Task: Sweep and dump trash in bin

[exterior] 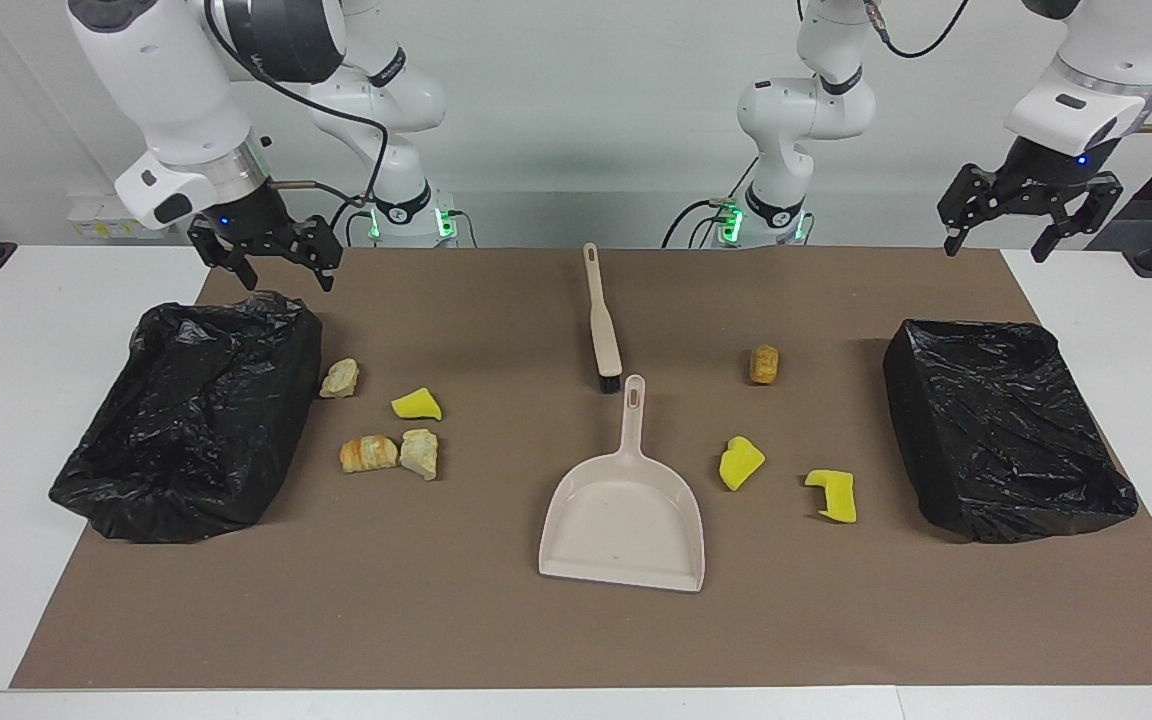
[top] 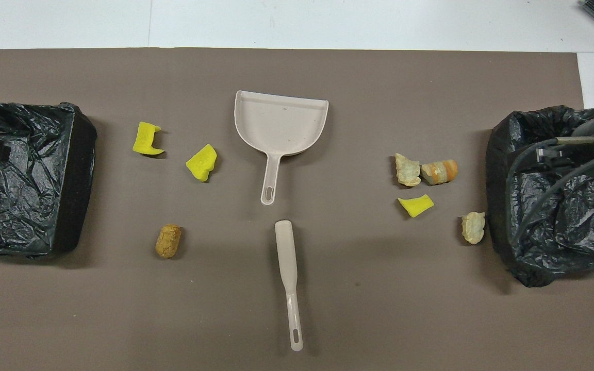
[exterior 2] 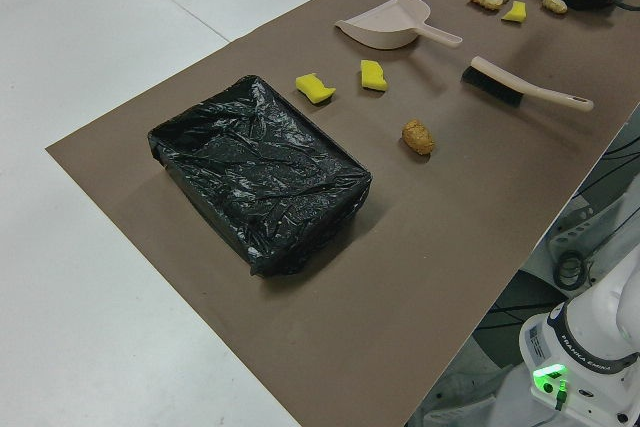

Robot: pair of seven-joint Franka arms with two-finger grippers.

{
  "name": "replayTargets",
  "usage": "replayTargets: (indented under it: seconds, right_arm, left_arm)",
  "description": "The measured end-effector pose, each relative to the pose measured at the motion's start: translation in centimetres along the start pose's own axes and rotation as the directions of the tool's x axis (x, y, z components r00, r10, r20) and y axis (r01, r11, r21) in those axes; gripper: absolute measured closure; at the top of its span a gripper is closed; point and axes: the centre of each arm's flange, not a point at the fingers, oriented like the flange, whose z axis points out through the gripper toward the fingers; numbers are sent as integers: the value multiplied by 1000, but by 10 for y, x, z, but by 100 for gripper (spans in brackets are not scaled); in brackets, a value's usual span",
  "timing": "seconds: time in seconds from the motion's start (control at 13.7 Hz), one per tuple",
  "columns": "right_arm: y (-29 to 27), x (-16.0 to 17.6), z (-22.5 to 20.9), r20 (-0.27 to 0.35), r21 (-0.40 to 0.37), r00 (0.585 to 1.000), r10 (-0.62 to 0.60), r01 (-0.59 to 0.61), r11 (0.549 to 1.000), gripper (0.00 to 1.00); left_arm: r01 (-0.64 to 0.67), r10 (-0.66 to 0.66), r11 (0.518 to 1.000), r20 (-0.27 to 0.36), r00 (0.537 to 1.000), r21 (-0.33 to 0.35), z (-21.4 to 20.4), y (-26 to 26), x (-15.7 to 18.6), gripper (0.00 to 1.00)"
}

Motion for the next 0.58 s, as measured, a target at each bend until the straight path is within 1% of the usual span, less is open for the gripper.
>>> replayTargets:
  seconds: [0.22, 0.29, 0.44, 0.58]
  right_arm:
    - [-19, 17, 22, 2, 78, 1000, -11, 11, 997, 0]
    - [-26, 22, 30, 4, 87, 1000, -15, 14, 996, 0]
    - [-44, 34, 44, -17, 104, 1000, -12, 14, 995, 0]
    - [-71, 43, 61, -20, 116, 1000, -14, 16, 993, 0]
  left_arm:
    - [-4, 4, 1000, 0, 1000, 0, 0, 2, 0, 0]
    - [-4, 4, 1000, 0, 1000, -1, 0, 2, 0, 0]
    - [-5, 5, 1000, 0, 1000, -1, 0, 3, 0, 0]
    - [-11, 11, 1000, 0, 1000, -1, 0, 6, 1, 0]
